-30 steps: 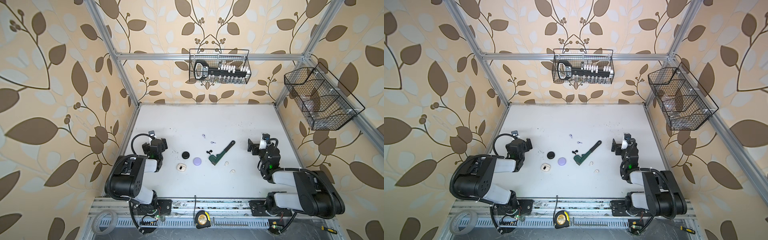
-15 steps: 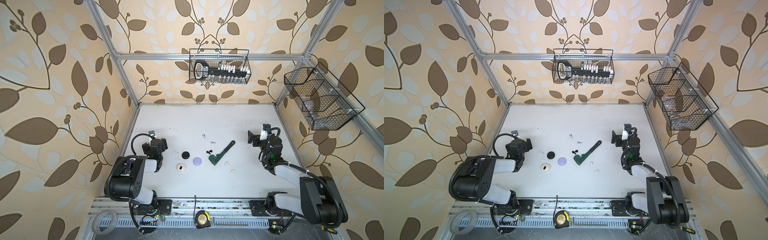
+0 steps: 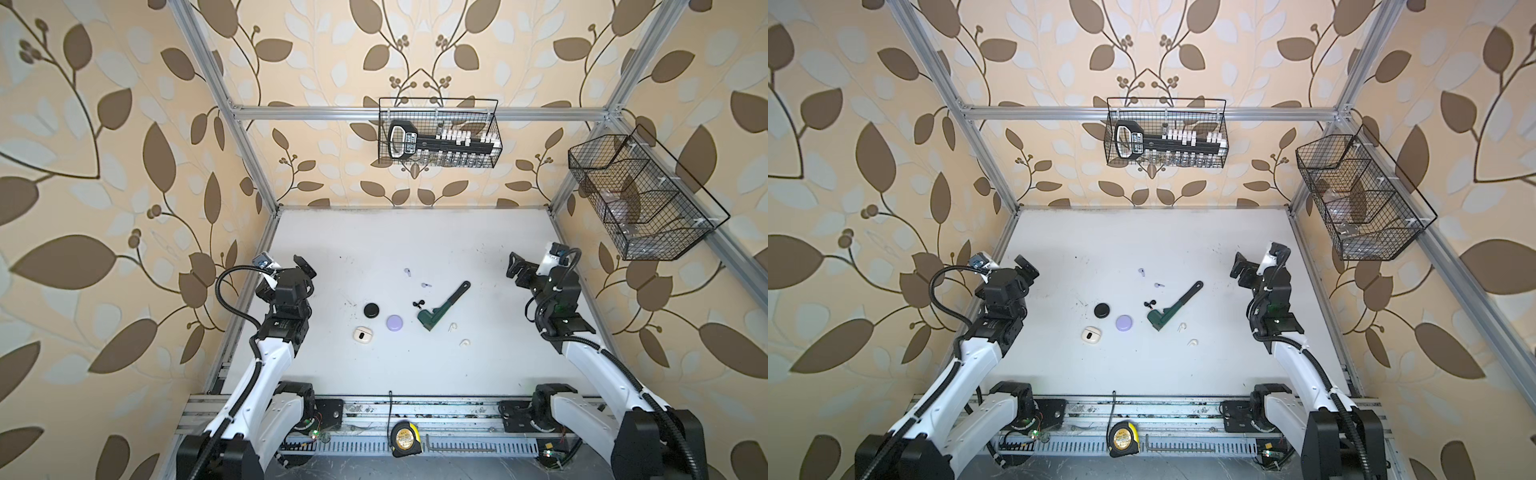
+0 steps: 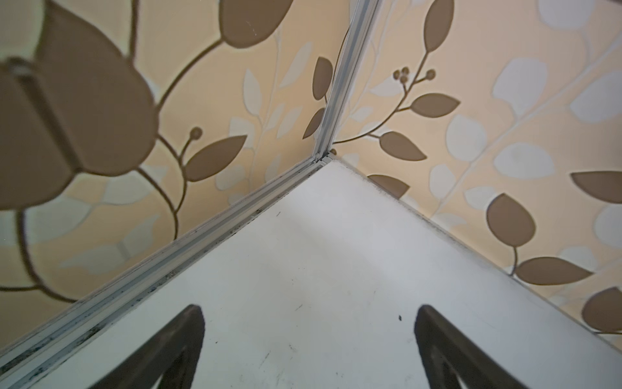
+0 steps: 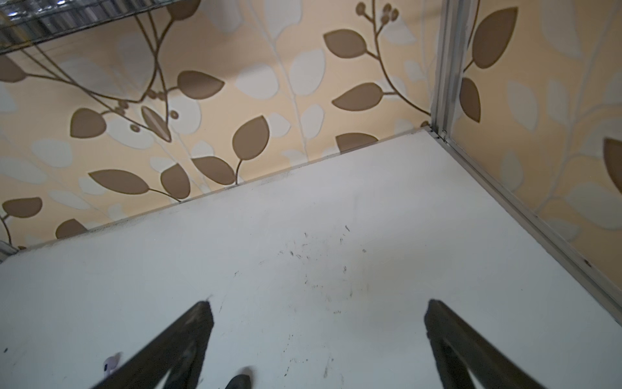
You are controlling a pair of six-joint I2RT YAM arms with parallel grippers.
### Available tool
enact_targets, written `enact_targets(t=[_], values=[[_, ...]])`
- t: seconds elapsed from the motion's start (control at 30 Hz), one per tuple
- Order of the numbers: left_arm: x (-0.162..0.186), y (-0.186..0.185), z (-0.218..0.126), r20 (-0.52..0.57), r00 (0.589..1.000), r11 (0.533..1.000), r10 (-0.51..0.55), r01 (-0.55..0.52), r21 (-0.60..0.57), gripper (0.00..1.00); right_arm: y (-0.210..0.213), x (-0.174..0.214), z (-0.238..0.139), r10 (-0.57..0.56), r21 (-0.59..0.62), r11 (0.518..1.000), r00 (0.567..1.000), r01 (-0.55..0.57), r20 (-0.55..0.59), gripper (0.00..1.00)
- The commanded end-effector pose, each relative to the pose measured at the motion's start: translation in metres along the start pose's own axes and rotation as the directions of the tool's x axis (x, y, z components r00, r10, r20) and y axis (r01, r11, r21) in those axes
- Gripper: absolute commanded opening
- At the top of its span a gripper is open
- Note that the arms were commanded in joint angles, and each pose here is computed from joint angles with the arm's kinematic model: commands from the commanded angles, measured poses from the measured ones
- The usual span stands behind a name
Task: Insert the wireless bluetooth earbuds into the charging case
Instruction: 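Move the right gripper over the cream oval charging case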
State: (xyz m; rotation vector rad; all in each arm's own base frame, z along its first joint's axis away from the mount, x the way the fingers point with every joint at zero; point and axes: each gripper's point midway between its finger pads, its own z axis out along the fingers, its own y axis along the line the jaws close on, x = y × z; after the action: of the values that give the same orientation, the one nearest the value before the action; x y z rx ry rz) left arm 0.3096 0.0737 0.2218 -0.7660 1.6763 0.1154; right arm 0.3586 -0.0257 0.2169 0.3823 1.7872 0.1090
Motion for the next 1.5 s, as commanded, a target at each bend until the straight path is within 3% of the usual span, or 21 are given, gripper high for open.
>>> enact_targets(t=[0.0, 0.13, 0.2, 0.27, 0.33, 0.47, 0.53, 0.57, 0.6, 0.77, 0.83, 1.0, 1.17, 1.37, 1.47], values=[[0.009, -0.021, -0.015, -0.11, 0.994, 0.989, -0.021, 0.037, 0.146, 0.99, 0.0, -0.003, -0.016, 0.192, 0.011, 0.981, 0.979, -0.191, -0.065, 1.0], [0.003, -0.017, -0.044, -0.197, 0.976, 0.98, -0.097, 0.128, 0.151, 0.99, 0.051, -0.009, -0.041, 0.245, -0.288, 0.923, 0.966, -0.257, -0.078, 1.0], [-0.006, -0.019, -0.06, -0.195, 0.978, 0.974, -0.074, 0.112, 0.195, 0.99, 0.073, -0.006, -0.05, 0.21, -0.352, 0.907, 0.973, -0.231, -0.098, 1.0], [-0.009, -0.02, -0.074, -0.182, 0.983, 0.966, -0.02, 0.066, 0.252, 0.99, 0.1, 0.001, -0.061, 0.123, -0.415, 0.896, 0.986, -0.159, -0.113, 1.0], [-0.008, 0.002, -0.078, -0.178, 0.983, 0.985, -0.053, 0.082, 0.154, 0.99, 0.128, 0.015, -0.075, -0.007, -0.488, 0.872, 0.996, -0.035, -0.085, 1.0], [0.0, 0.014, -0.083, -0.193, 0.98, 0.99, -0.055, 0.079, 0.119, 0.99, 0.156, 0.032, -0.093, -0.137, -0.527, 0.842, 0.991, 0.115, -0.002, 1.0], [0.007, 0.015, -0.083, -0.205, 0.977, 0.989, -0.051, 0.079, 0.129, 0.99, 0.182, 0.04, -0.106, -0.17, -0.621, 0.766, 0.984, 0.167, 0.054, 1.0], [0.016, 0.017, -0.081, -0.198, 0.979, 0.987, -0.05, 0.078, 0.138, 0.99, 0.218, 0.051, -0.121, -0.196, -0.747, 0.63, 0.974, 0.213, 0.112, 1.0], [0.027, 0.031, -0.077, -0.188, 0.979, 0.992, -0.075, 0.092, 0.083, 0.99, 0.232, 0.059, -0.125, -0.219, -0.784, 0.577, 0.968, 0.23, 0.123, 1.0], [0.065, 0.04, -0.061, -0.232, 0.963, 0.988, -0.134, 0.147, 0.038, 0.99, 0.279, 0.12, -0.138, -0.411, -0.879, 0.352, 0.897, 0.322, 0.164, 0.89], [0.081, 0.035, -0.055, -0.249, 0.956, 0.982, -0.156, 0.178, 0.069, 0.99, 0.289, 0.144, -0.145, -0.467, -0.894, 0.294, 0.867, 0.338, 0.174, 0.86], [0.084, 0.021, -0.058, -0.26, 0.957, 0.972, -0.131, 0.175, 0.156, 0.99, 0.311, 0.188, -0.161, -0.558, -0.883, 0.23, 0.799, 0.408, 0.224, 0.86], [0.087, 0.011, -0.061, -0.261, 0.959, 0.963, -0.114, 0.171, 0.207, 0.99, 0.334, 0.223, -0.158, -0.64, -0.903, 0.245, 0.758, 0.353, 0.122, 0.82], [0.091, 0.003, -0.056, -0.285, 0.954, 0.964, -0.09, 0.156, 0.217, 0.99, 0.348, 0.267, -0.147, -0.756, -0.881, 0.259, 0.651, 0.395, 0.07, 0.8], [0.092, 0.003, -0.052, -0.297, 0.952, 0.97, -0.077, 0.141, 0.199, 0.99, 0.356, 0.286, -0.148, -0.791, -0.899, 0.227, 0.609, 0.375, 0.055, 0.81]])
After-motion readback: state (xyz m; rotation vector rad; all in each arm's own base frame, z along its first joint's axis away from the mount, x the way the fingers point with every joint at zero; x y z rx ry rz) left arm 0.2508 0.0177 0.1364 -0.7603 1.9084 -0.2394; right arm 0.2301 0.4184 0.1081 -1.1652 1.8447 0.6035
